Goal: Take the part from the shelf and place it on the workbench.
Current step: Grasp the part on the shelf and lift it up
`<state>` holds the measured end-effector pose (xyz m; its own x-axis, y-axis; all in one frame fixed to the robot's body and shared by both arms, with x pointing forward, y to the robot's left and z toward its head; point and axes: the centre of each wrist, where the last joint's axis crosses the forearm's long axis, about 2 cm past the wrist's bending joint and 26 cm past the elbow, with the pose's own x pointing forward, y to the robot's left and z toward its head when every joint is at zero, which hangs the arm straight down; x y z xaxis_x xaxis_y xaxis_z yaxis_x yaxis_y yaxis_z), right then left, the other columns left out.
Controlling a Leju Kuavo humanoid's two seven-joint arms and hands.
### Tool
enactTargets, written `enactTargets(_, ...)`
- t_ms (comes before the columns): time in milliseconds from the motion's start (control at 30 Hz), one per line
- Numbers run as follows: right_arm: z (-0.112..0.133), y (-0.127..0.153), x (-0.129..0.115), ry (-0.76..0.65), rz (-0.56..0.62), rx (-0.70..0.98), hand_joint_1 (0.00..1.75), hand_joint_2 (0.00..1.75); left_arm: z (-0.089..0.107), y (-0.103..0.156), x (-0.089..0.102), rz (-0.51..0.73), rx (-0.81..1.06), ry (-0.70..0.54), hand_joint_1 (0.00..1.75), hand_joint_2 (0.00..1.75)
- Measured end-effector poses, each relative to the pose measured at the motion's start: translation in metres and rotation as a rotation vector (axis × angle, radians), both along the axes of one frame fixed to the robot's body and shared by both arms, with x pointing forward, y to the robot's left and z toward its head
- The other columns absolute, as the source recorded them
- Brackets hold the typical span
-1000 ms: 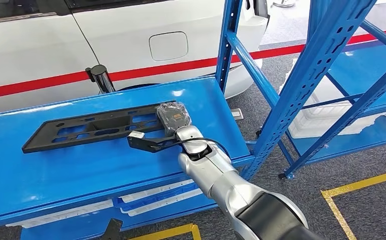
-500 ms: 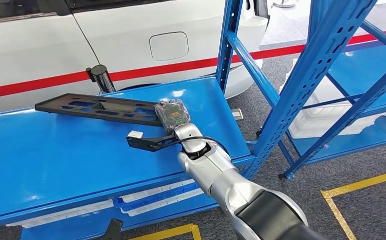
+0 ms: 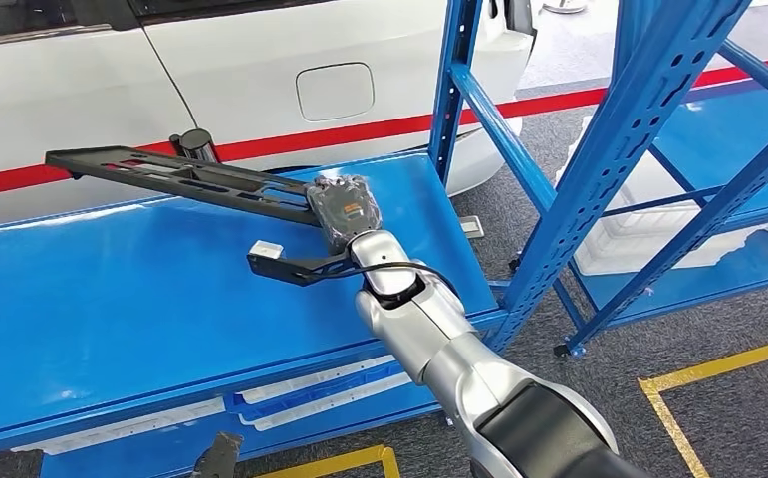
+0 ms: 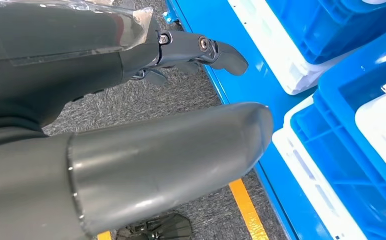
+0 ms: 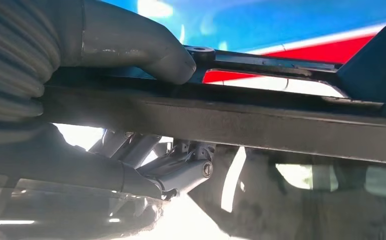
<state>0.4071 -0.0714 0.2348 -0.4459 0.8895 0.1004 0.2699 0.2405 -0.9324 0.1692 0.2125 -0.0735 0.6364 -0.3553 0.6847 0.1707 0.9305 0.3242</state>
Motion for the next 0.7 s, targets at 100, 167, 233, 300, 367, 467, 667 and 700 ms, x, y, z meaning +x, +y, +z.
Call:
enactTargets(100,0.003,-0.001,0.0,-0.014,0.0,0.009,1.75,1.75,0.0,0.0,0.0,0.002,-0.001,0.0,0.0,0.0)
enactTargets(167,0.004,-0.001,-0.001,-0.019,0.0,0.013,1.75,1.75,0.0,0.0,0.0,0.002,-0.001,0.0,0.0,0.0)
enactTargets(233,0.004,-0.002,-0.001,-0.021,0.0,0.015,1.75,1.75,0.0,0.0,0.0,0.003,-0.001,0.0,0.0,0.0)
enactTargets(300,0.004,-0.002,-0.001,-0.024,-0.001,0.017,1.75,1.75,0.0,0.0,0.0,0.005,-0.002,0.0,0.0,0.0)
enactTargets(367,0.004,-0.003,-0.001,-0.025,-0.001,0.017,1.75,1.75,0.0,0.0,0.0,0.008,-0.003,0.001,0.0,0.0)
enactTargets(467,0.005,-0.003,-0.002,-0.028,0.0,0.02,1.75,1.75,0.0,0.0,0.0,0.009,-0.008,0.003,0.0,0.0)
enactTargets(667,0.015,-0.002,-0.003,-0.063,0.047,0.061,1.75,1.75,-0.001,-0.001,-0.001,-0.013,-0.106,0.044,0.0,0.0)
enactTargets(700,0.021,-0.002,-0.004,-0.076,0.062,0.085,1.75,1.75,-0.001,-0.001,-0.001,-0.014,-0.109,0.05,0.0,0.0)
